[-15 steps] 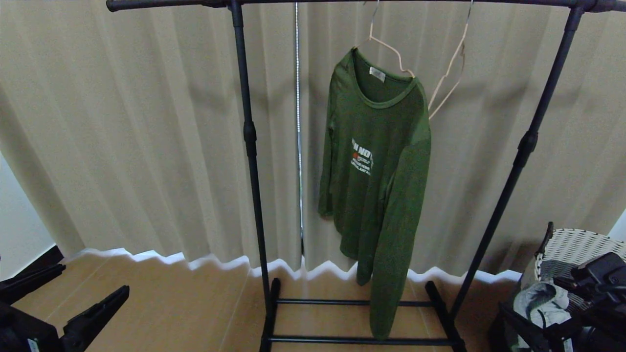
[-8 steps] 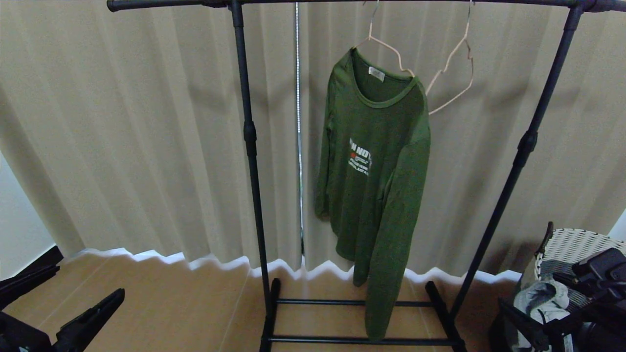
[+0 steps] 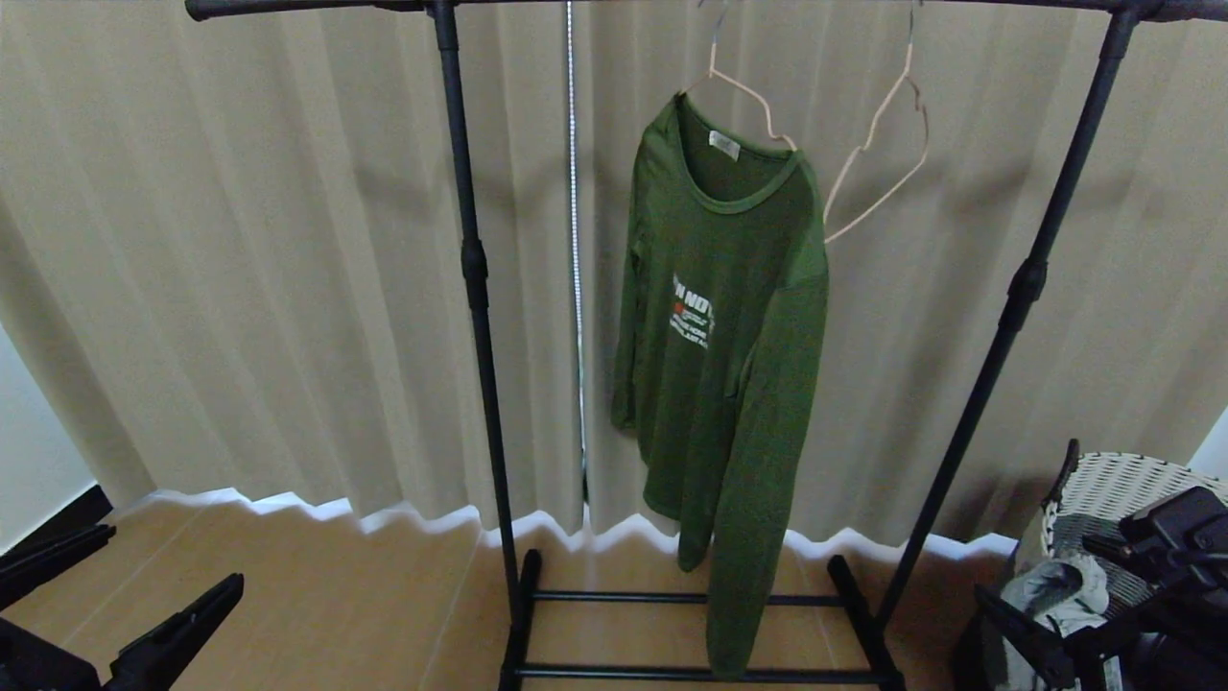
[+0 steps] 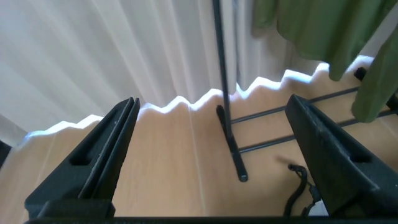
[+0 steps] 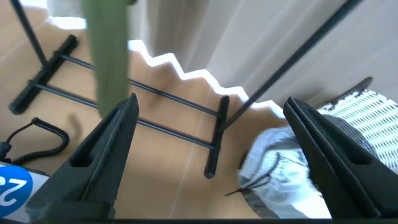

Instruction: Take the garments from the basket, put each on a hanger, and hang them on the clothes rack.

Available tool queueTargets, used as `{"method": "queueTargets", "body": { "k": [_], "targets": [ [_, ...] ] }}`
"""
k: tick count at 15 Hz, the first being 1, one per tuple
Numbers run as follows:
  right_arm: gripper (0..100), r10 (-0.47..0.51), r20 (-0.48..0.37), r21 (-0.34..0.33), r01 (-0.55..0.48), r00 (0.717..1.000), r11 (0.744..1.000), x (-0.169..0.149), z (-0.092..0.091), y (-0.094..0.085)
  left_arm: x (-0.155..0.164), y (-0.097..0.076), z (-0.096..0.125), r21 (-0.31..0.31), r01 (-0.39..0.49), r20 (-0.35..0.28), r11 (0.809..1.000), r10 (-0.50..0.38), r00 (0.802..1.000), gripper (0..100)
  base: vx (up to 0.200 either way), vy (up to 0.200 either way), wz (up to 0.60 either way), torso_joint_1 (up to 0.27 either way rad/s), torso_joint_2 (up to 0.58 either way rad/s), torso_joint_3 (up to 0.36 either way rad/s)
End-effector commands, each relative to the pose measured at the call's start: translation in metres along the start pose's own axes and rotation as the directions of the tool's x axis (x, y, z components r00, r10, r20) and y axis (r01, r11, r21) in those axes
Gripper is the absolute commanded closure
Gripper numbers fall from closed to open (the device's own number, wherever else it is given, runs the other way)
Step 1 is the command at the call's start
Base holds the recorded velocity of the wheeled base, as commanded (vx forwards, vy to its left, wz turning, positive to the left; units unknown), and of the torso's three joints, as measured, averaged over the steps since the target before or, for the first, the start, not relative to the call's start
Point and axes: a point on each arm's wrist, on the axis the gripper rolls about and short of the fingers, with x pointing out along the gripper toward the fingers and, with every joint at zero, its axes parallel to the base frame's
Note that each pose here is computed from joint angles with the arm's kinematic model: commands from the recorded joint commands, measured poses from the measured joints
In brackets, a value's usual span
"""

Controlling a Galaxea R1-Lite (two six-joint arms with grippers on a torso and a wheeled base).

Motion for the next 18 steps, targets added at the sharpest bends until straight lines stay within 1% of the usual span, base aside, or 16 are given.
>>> {"method": "queueTargets", "body": {
  "k": [1, 10, 12, 15, 17, 18],
  "targets": [
    [0, -0.001, -0.001, 0.000, 0.001, 1.000, 1.000, 0.0001, 0.0000, -0.0001, -0.0023, -0.0001, 0.0003, 0.001, -0.003, 0.012, 1.000, 0.003, 1.000, 0, 0.000, -0.200, 0.00, -0.007, 0.00, 0.002],
    [0, 0.002, -0.008, -0.002, -0.002, 1.000, 1.000, 0.0000, -0.0013, 0.0003, -0.0013, -0.0006, -0.0021, 0.000, 0.000, 0.000, 1.000, 0.000, 1.000, 0, 0.000, -0.200, 0.00, 0.002, 0.00, 0.003],
    [0, -0.009, 0.003, 0.003, 0.009, 1.000, 1.000, -0.0015, -0.0008, -0.0005, -0.0010, -0.0009, -0.0030, 0.001, 0.002, -0.004, 1.000, -0.002, 1.000, 0, 0.000, -0.200, 0.00, 0.007, 0.00, 0.002],
    [0, -0.003, -0.016, -0.001, 0.003, 1.000, 1.000, -0.0042, -0.0097, 0.0002, -0.0009, -0.0015, -0.0052, 0.001, 0.006, -0.011, 1.000, -0.006, 1.000, 0, 0.000, 0.000, 0.00, 0.000, 0.00, 0.000],
    [0, -0.019, -0.022, -0.002, 0.019, 1.000, 1.000, -0.0032, -0.0087, -0.0021, 0.0003, -0.0012, -0.0046, -0.001, 0.007, -0.015, 1.000, -0.007, 1.000, 0, 0.000, 0.000, 0.00, 0.000, 0.00, 0.000],
    [0, -0.034, -0.037, -0.047, 0.032, 0.999, 0.998, -0.0017, -0.0098, -0.0042, 0.0016, -0.0011, -0.0045, -0.002, 0.008, -0.021, 1.000, -0.008, 1.000, 0, 0.000, 0.000, 0.00, 0.000, 0.00, 0.000]
  ]
}}
